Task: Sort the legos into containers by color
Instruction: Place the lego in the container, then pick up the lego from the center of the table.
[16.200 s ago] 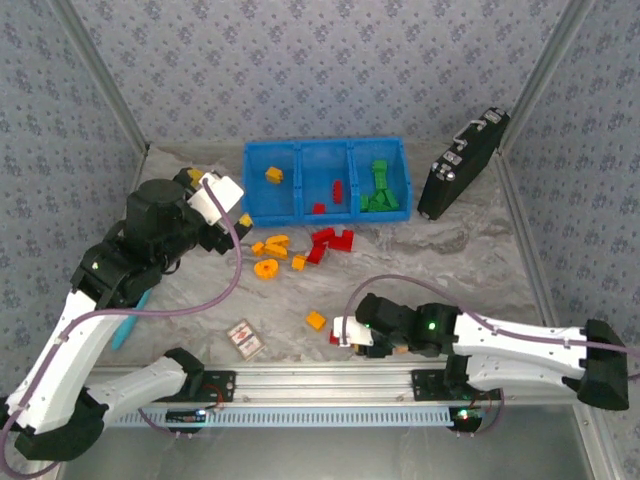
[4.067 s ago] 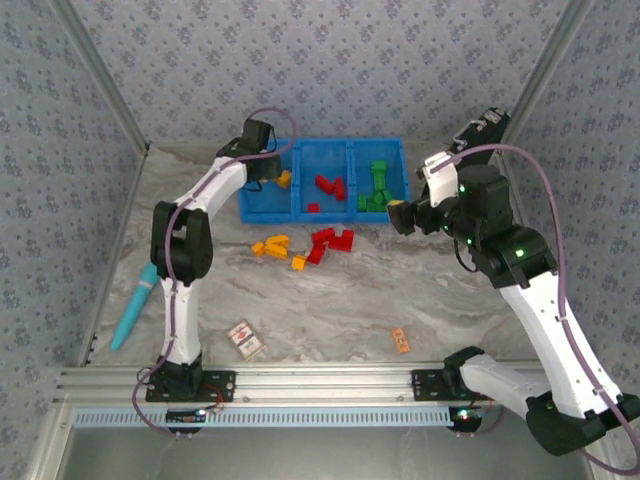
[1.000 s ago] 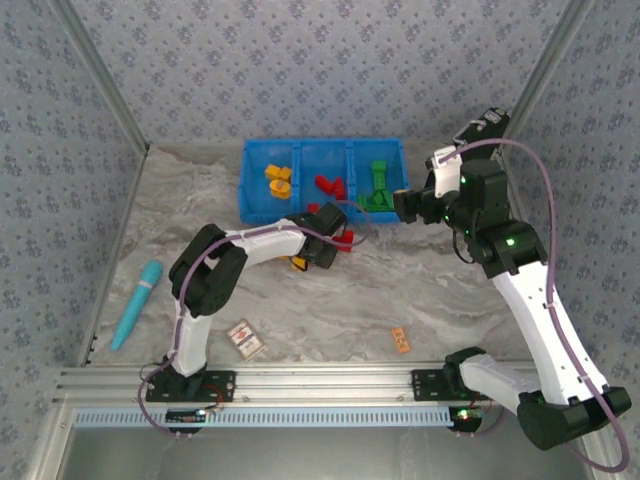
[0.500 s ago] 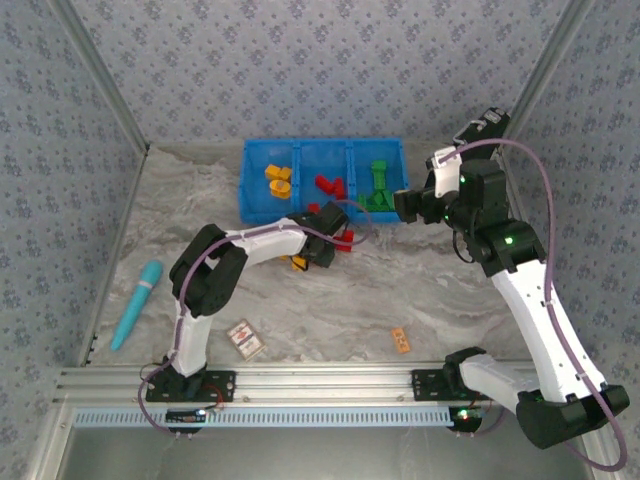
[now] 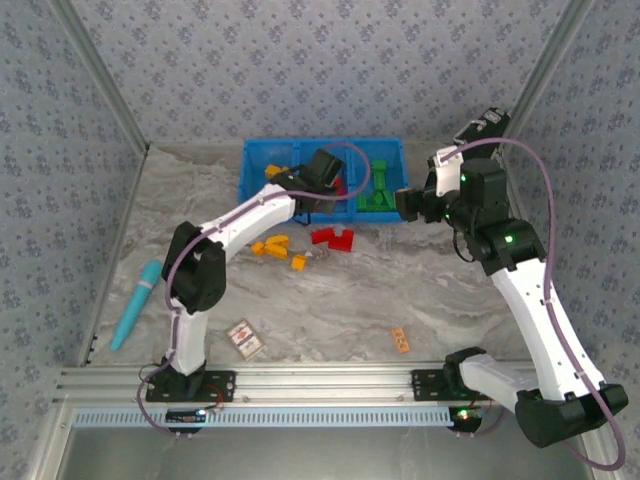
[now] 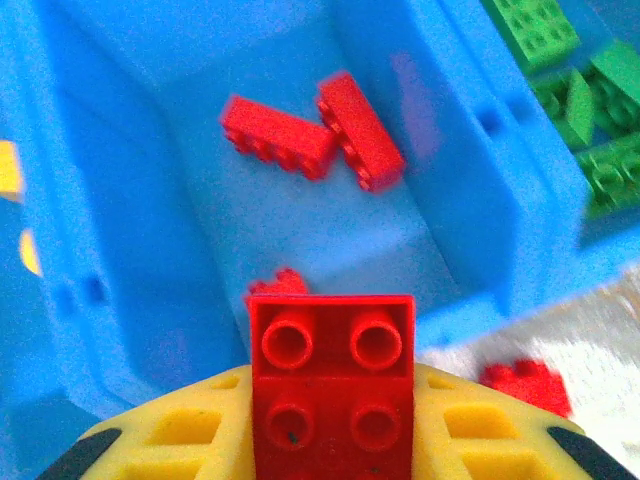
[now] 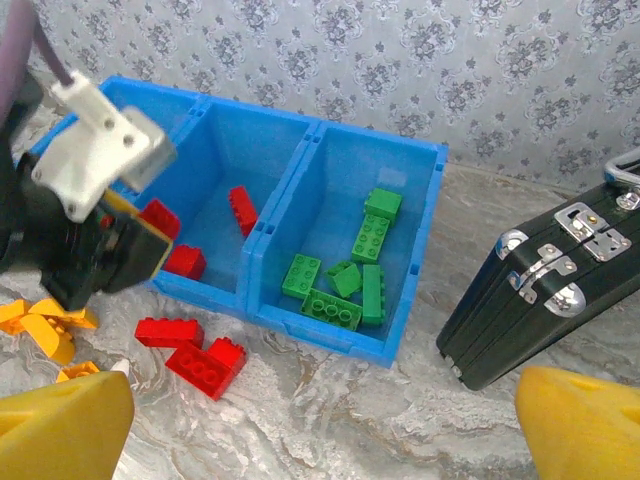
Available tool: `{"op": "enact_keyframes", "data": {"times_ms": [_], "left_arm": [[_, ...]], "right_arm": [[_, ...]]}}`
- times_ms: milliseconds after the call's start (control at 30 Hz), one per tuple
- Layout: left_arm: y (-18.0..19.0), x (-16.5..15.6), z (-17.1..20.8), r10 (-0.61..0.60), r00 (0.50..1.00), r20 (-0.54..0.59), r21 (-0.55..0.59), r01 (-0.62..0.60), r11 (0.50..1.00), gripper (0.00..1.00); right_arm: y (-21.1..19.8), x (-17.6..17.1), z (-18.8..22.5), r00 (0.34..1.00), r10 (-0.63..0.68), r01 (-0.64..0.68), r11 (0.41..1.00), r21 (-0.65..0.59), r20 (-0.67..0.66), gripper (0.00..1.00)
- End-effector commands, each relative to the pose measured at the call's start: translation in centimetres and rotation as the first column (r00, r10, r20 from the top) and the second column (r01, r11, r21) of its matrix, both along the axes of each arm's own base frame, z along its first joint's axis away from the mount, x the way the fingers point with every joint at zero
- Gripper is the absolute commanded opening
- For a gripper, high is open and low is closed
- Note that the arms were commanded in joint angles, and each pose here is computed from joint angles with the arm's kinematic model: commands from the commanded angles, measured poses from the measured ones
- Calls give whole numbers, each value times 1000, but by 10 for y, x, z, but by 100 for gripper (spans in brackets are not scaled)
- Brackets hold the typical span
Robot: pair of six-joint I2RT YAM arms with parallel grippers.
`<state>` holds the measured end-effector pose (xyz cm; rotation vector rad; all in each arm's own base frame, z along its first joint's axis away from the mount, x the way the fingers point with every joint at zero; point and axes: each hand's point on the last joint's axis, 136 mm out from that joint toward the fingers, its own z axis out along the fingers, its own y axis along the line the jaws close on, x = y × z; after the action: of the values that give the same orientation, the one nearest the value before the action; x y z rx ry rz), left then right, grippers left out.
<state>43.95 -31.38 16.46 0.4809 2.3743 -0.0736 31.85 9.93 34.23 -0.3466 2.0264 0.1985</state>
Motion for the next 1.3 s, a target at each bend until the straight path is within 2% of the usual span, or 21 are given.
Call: {"op": "enact_keyframes", "data": {"times_ms": [0, 167, 333, 500, 567, 667, 767, 900, 1033, 1267], "left_arm": [[-4, 24, -12, 2, 1000, -3, -1, -2, 1000, 31], [-10, 53, -20, 13, 1000, 5, -8, -13, 1000, 32], [-12, 65, -27, 20, 1000, -3, -10, -20, 1000, 40], [-21, 58, 0, -39, 999, 20, -57, 40, 998, 45], [-23, 52, 15, -68, 997, 35, -41, 69, 997, 48], [-17, 34, 35, -90, 995, 38, 10, 89, 996, 49], [-9, 9, 40, -89, 996, 28, 13, 89, 996, 49], [6, -30, 24, -58, 998, -11, 2, 58, 998, 49], [15, -67, 11, -45, 998, -41, -12, 45, 999, 49], [41, -100, -23, 14, 994, -104, 38, -10, 999, 51]], "right_arm": [[1, -5, 22, 999, 9, -11, 999, 48, 45, 100], [7, -8, 22, 999, 36, -39, 996, 75, 41, 100], [8, -5, 16, 999, 35, -37, 997, 71, 25, 100], [10, -3, 12, 999, 39, -40, 997, 73, 9, 100], [13, -5, 10, 998, 61, -61, 995, 77, -6, 100], [18, -10, 16, 996, 88, -89, 992, 87, 10, 99], [16, -12, 18, 997, 77, -78, 994, 80, 11, 99], [16, -15, 21, 997, 81, -82, 993, 82, 15, 99], [29, -24, 28, 988, 150, -153, 984, 94, 42, 99], [36, -25, 28, 984, 174, -177, 980, 88, 38, 99]]}}
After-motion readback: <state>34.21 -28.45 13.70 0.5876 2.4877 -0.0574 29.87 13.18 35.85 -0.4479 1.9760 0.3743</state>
